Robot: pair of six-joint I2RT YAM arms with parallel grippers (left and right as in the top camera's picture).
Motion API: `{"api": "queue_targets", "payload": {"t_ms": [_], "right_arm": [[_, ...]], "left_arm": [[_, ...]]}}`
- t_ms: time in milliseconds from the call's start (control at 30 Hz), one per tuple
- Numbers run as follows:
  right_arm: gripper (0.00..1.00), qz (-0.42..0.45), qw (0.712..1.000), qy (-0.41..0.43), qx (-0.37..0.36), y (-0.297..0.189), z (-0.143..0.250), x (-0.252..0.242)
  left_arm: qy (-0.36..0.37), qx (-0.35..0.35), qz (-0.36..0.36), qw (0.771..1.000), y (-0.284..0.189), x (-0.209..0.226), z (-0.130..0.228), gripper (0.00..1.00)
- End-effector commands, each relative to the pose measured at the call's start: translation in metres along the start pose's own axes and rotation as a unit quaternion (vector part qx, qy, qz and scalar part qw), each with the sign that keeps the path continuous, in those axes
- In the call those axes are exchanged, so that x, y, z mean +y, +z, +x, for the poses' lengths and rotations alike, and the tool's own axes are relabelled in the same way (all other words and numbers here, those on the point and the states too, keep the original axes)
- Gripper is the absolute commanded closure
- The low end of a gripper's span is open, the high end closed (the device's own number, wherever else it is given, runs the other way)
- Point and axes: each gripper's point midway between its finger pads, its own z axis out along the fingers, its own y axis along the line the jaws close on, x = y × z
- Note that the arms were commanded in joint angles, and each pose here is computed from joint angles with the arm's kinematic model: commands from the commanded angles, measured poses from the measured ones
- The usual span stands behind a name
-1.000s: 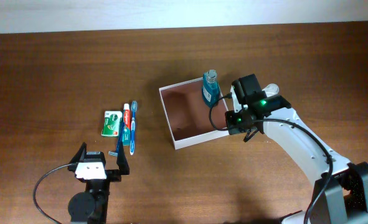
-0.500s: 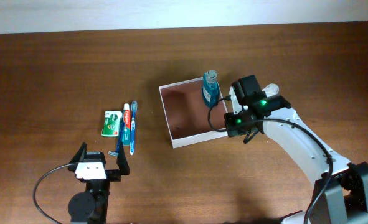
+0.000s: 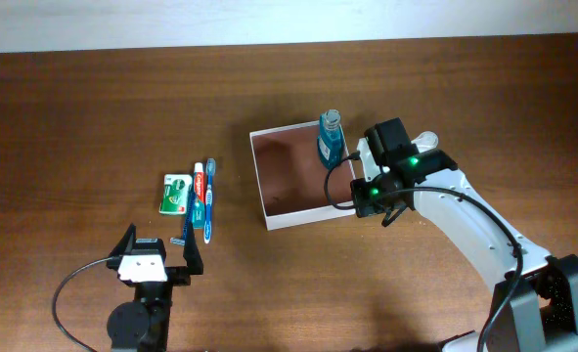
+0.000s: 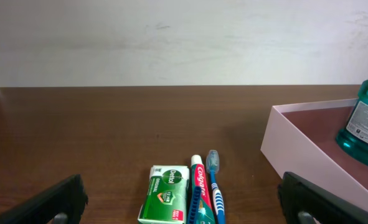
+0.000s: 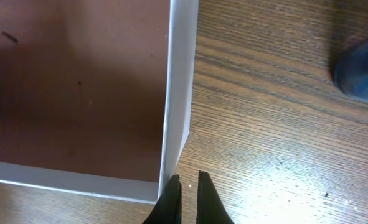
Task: Pack container
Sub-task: 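Open the right gripper and release the bottle upright in the box, then withdraw the right gripper right toward the clear soap pump bottle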
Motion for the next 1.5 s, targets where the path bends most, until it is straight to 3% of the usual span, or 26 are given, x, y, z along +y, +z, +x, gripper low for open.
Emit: {"api": "queue_targets", "payload": {"t_ms": [0, 600, 900, 1133, 1300, 1433, 1467], "right_arm": [[0.96, -0.025, 1.000, -0.009, -0.001, -0.002, 0.001, 0.008], [0.96, -0.073, 0.997, -0.032, 0.010, -0.004, 0.007, 0.024], [0.96, -0.058, 0.997, -0.048, 0.006, -0.004, 0.005, 0.019], [0.95, 0.004, 0.997, -0.029, -0.071, -0.081, -0.040, -0.001], [0.80, 0.057, 0.990, 0.002, -0.132, -0.158, -0.055, -0.021], [0.34, 0.078, 0.981, 0.033, -0.174, -0.201, -0.056, -0.043], [0.27, 0.083, 0.979, 0.044, -0.180, -0.207, -0.055, -0.050]], "left_arm": [[0.004, -0.003, -0.003, 1.000, 0.000, 0.001, 0.000, 0.01], [0.004, -0.003, -0.004, 1.000, 0.000, 0.001, 0.000, 0.01], [0.004, -0.003, -0.004, 1.000, 0.000, 0.001, 0.000, 0.01], [0.004, -0.003, -0.003, 1.000, 0.000, 0.001, 0.000, 0.01], [0.004, -0.003, -0.003, 1.000, 0.000, 0.001, 0.000, 0.01], [0.004, -0.003, -0.004, 1.000, 0.000, 0.001, 0.000, 0.01], [0.004, -0.003, -0.004, 1.000, 0.000, 0.001, 0.000, 0.01]]}}
